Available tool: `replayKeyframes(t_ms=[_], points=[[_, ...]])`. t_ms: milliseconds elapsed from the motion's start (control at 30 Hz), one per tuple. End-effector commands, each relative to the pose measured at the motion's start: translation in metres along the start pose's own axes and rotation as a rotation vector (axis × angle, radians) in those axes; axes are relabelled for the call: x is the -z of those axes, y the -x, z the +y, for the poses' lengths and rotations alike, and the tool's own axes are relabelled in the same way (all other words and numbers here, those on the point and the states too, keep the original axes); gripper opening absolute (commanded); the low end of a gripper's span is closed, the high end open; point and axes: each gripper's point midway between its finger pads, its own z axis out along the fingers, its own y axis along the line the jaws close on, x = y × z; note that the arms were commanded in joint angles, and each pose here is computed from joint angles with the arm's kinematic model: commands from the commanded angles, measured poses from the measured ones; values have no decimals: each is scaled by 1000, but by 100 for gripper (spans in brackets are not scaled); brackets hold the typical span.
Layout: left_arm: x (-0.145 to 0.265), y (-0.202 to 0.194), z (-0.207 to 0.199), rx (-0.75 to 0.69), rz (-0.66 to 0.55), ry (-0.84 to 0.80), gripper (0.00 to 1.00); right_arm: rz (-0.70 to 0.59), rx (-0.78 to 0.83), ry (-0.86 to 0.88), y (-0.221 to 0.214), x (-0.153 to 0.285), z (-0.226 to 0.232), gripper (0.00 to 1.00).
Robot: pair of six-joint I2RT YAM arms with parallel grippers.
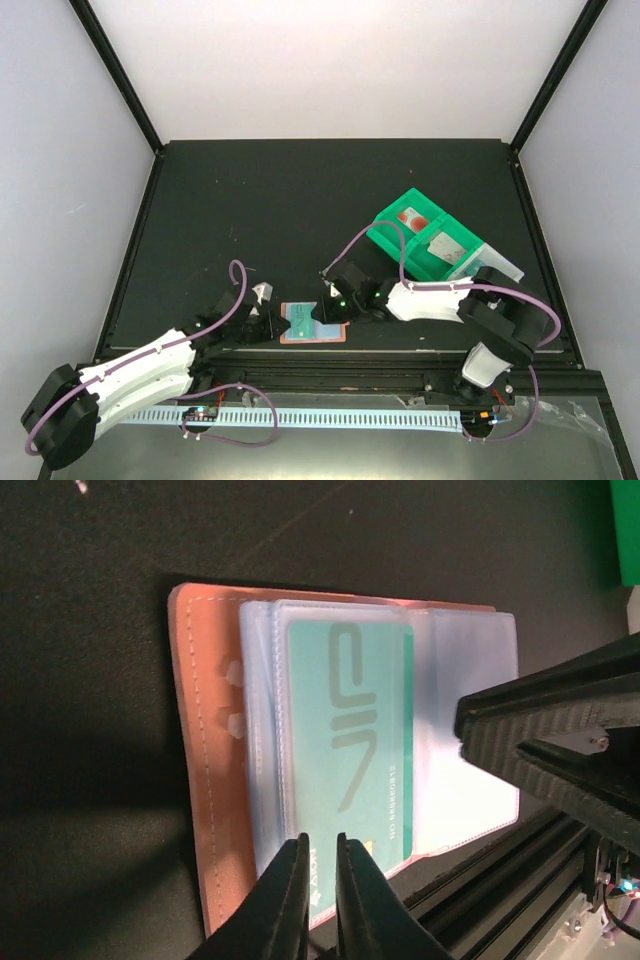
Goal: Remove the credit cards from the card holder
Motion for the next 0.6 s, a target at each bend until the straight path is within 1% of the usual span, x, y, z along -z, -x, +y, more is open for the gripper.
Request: replayKeyframes(t_ms=[0, 100, 233, 300, 433, 567], points=[[3, 12, -22, -44, -29, -62, 7, 5, -8, 47, 0, -8, 9, 12], [-1, 10, -15, -42, -23, -46, 2, 8, -15, 33, -2, -12, 4, 12], [-6, 5, -8, -41, -7, -35, 2, 1, -17, 15, -4, -12, -3, 14], [-7, 4, -5, -43, 0, -22, 4, 0, -16, 10, -4, -13, -4, 16], [-8, 2, 0, -44, 8, 3, 4, 10, -23, 7, -6, -17, -7, 17], [-9, 1, 4, -44, 14, 18, 2, 24, -22, 23, -8, -21, -7, 16]])
